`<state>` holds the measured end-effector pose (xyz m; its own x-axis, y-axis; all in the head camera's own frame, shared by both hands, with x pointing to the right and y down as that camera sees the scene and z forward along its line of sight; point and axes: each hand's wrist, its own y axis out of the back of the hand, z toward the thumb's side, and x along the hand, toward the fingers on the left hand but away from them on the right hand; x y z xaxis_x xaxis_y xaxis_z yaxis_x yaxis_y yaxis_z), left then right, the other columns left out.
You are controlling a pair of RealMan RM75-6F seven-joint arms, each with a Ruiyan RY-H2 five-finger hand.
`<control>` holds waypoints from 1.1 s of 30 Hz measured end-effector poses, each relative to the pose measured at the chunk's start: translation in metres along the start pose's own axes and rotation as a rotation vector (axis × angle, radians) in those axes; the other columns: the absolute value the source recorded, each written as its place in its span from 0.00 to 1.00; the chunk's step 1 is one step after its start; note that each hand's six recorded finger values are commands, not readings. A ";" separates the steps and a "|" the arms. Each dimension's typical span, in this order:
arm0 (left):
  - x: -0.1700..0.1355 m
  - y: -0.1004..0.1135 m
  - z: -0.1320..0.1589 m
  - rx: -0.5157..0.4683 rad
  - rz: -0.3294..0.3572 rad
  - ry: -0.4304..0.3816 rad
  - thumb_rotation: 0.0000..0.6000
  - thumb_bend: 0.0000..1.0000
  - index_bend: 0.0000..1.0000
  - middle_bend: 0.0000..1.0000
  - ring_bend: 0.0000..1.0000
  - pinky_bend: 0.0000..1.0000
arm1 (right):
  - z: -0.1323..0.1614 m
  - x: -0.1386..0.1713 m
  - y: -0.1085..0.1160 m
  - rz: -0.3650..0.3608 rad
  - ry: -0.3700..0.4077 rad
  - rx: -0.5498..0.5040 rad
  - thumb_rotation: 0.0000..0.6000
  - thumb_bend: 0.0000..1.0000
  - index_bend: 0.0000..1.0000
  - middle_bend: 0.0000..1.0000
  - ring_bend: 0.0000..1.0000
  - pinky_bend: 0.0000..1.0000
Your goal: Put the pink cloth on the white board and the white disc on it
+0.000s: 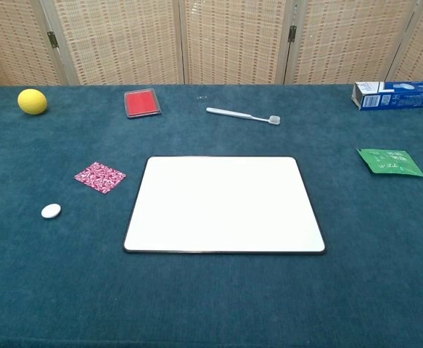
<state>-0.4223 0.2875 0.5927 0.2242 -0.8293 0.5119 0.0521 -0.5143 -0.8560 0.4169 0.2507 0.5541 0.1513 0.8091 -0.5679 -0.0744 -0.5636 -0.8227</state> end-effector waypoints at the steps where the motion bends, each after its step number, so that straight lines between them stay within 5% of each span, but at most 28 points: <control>1: 0.001 -0.001 0.000 -0.001 -0.006 -0.001 1.00 0.21 0.00 0.40 0.25 0.33 | 0.000 0.000 0.000 0.001 -0.002 0.000 1.00 0.19 0.00 0.00 0.00 0.00; 12: 0.000 0.002 0.008 0.023 0.009 -0.020 1.00 0.21 0.00 0.43 0.26 0.33 | 0.003 0.003 0.002 0.001 0.022 -0.012 1.00 0.19 0.00 0.00 0.00 0.00; 14: 0.003 0.004 0.008 0.028 0.007 -0.028 1.00 0.21 0.05 0.66 0.43 0.35 | 0.002 0.003 0.001 0.004 0.021 -0.012 1.00 0.19 0.00 0.00 0.00 0.00; 16: 0.011 0.008 0.008 0.054 0.001 -0.044 1.00 0.21 0.19 0.95 0.74 0.46 | 0.001 0.003 0.000 0.010 0.017 -0.012 1.00 0.19 0.00 0.00 0.00 0.00; 17: 0.015 0.009 0.009 0.066 0.000 -0.053 1.00 0.21 0.24 0.99 0.81 0.51 | 0.001 0.002 -0.001 0.013 0.015 -0.012 1.00 0.19 0.00 0.00 0.00 0.00; 21: 0.039 0.017 0.012 0.078 -0.002 -0.107 1.00 0.21 0.41 1.00 0.97 0.62 | 0.001 -0.005 -0.002 0.019 0.014 -0.004 1.00 0.19 0.00 0.00 0.00 0.00; 33: 0.136 0.024 0.049 0.021 -0.228 -0.257 1.00 0.23 0.37 1.00 1.00 0.88 | 0.000 -0.016 -0.013 0.061 -0.017 0.015 1.00 0.19 0.00 0.00 0.00 0.00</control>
<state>-0.3428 0.1732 0.6384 0.4422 -0.6102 0.6574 0.1486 -0.6729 -0.7246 0.4150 0.2452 0.5743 0.1298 0.7763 -0.6169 -0.0973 -0.6092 -0.7870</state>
